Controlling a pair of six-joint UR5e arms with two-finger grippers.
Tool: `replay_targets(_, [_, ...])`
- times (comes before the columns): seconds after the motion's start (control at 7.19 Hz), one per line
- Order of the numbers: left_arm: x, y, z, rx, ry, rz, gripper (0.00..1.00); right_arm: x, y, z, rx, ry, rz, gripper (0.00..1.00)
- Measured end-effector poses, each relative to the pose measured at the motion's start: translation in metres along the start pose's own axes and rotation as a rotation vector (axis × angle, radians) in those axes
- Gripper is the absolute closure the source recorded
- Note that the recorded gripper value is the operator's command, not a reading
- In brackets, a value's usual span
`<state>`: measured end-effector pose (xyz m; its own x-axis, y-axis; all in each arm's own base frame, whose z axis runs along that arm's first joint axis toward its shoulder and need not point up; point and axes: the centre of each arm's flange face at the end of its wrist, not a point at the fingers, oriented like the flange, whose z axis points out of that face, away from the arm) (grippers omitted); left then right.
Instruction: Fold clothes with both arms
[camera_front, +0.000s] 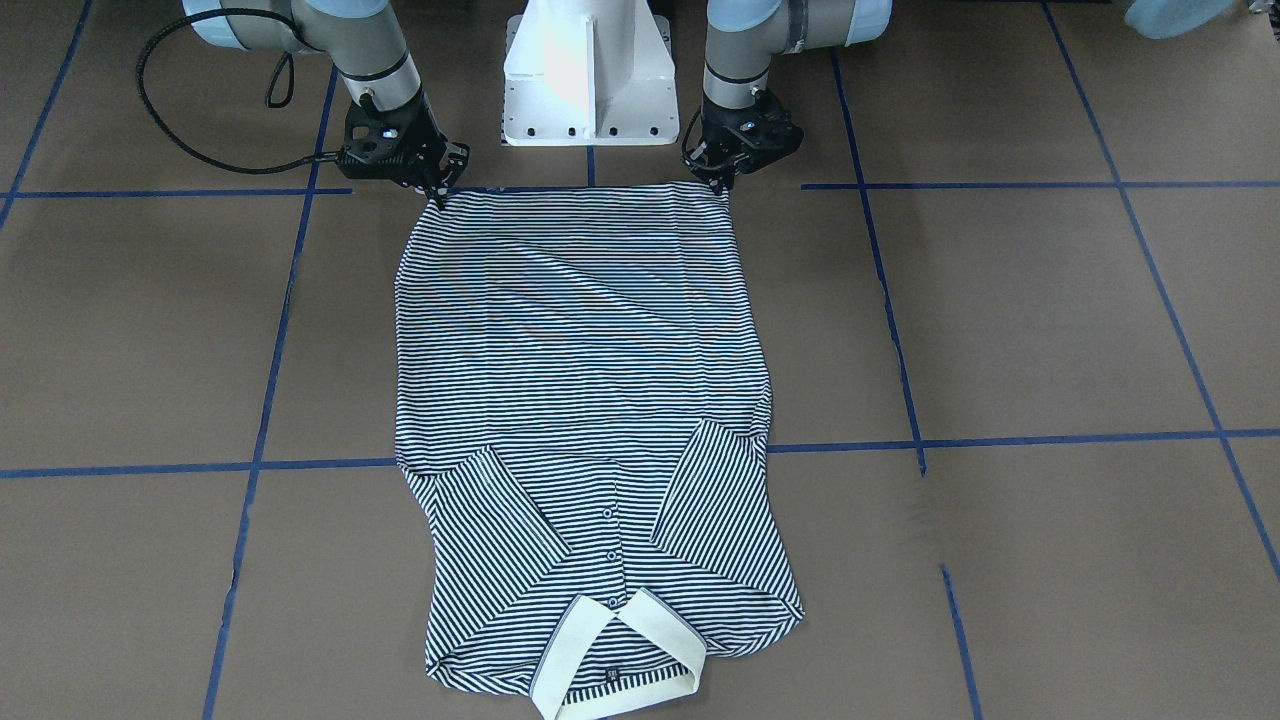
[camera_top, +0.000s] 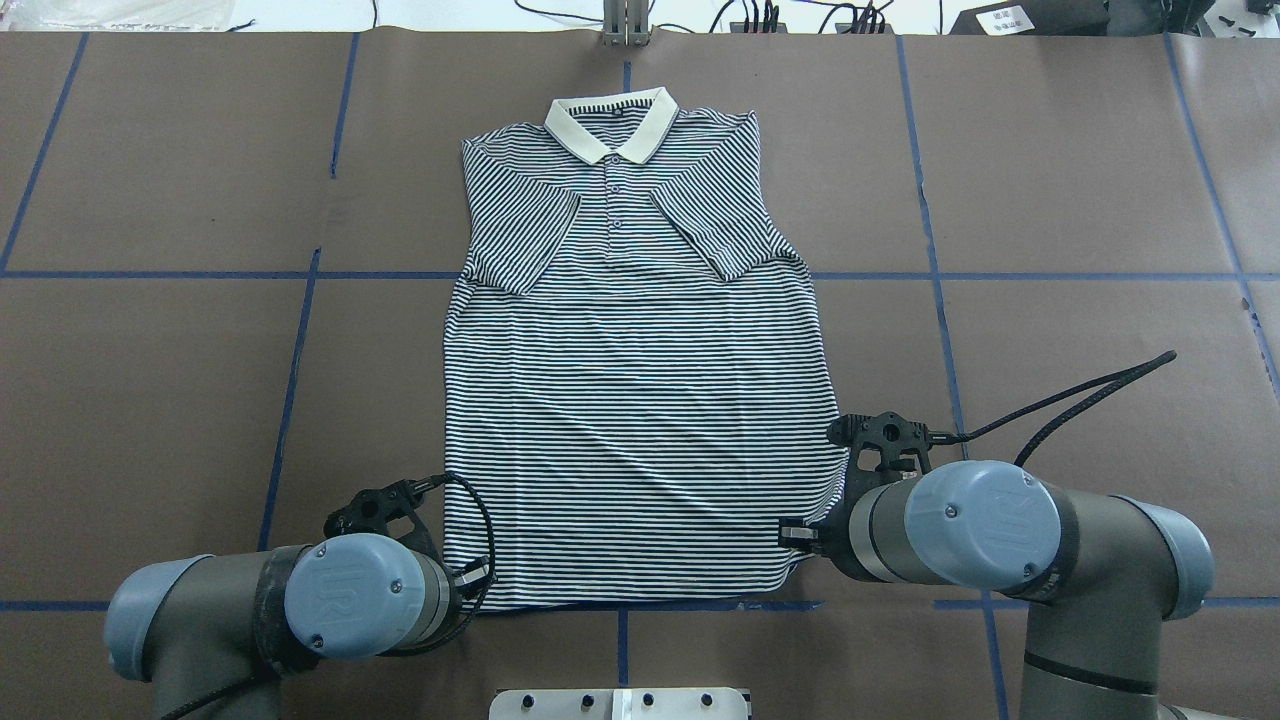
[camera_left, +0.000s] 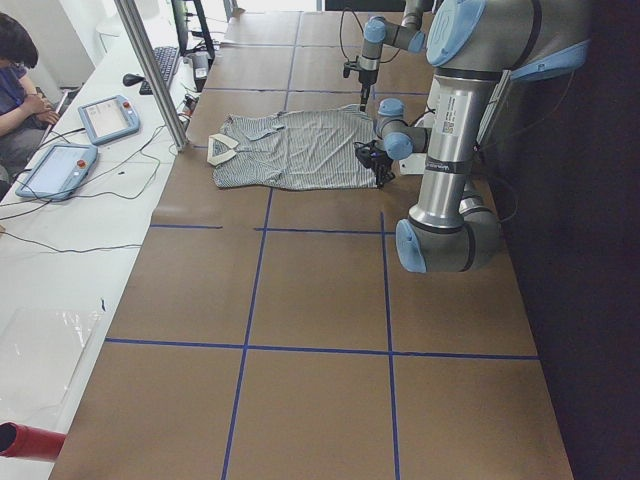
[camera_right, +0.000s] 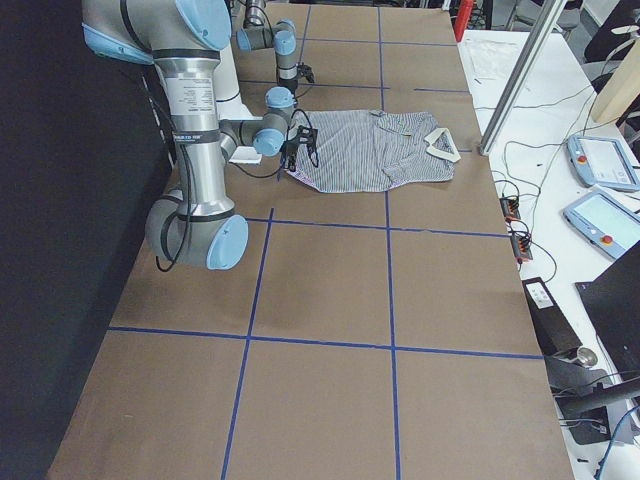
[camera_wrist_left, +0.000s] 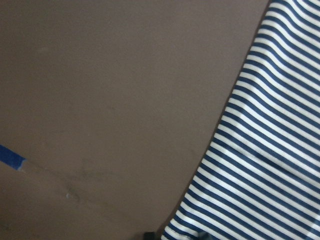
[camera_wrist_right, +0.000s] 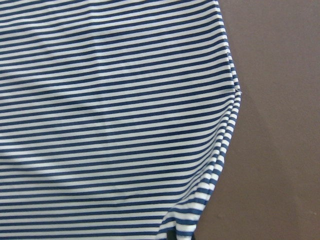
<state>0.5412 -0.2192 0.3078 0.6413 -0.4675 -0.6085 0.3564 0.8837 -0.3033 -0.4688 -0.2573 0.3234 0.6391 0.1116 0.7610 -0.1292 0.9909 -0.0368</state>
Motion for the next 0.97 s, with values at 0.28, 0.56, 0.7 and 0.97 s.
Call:
replay_targets(0.28, [0.0, 0.0, -0.002, -0.002, 0.003, -0.001, 1.0, 0.001, 0.0, 0.0, -0.001, 0.001, 0.001, 1.0])
replay_targets(0.56, [0.001, 0.0, -0.019, -0.01, 0.033, 0.002, 1.0, 0.002, 0.0, -0.004, -0.004, -0.005, 0.001, 1.0])
replay_targets(0.7, [-0.001, -0.001, -0.035, -0.017, 0.053, 0.012, 1.0, 0.004, 0.001, -0.012, -0.006, -0.014, 0.0, 1.0])
replay_targets(0.97, [-0.009, 0.001, -0.064, -0.024, 0.059, 0.025, 1.0, 0.013, 0.009, -0.04, -0.042, -0.043, 0.0, 1.0])
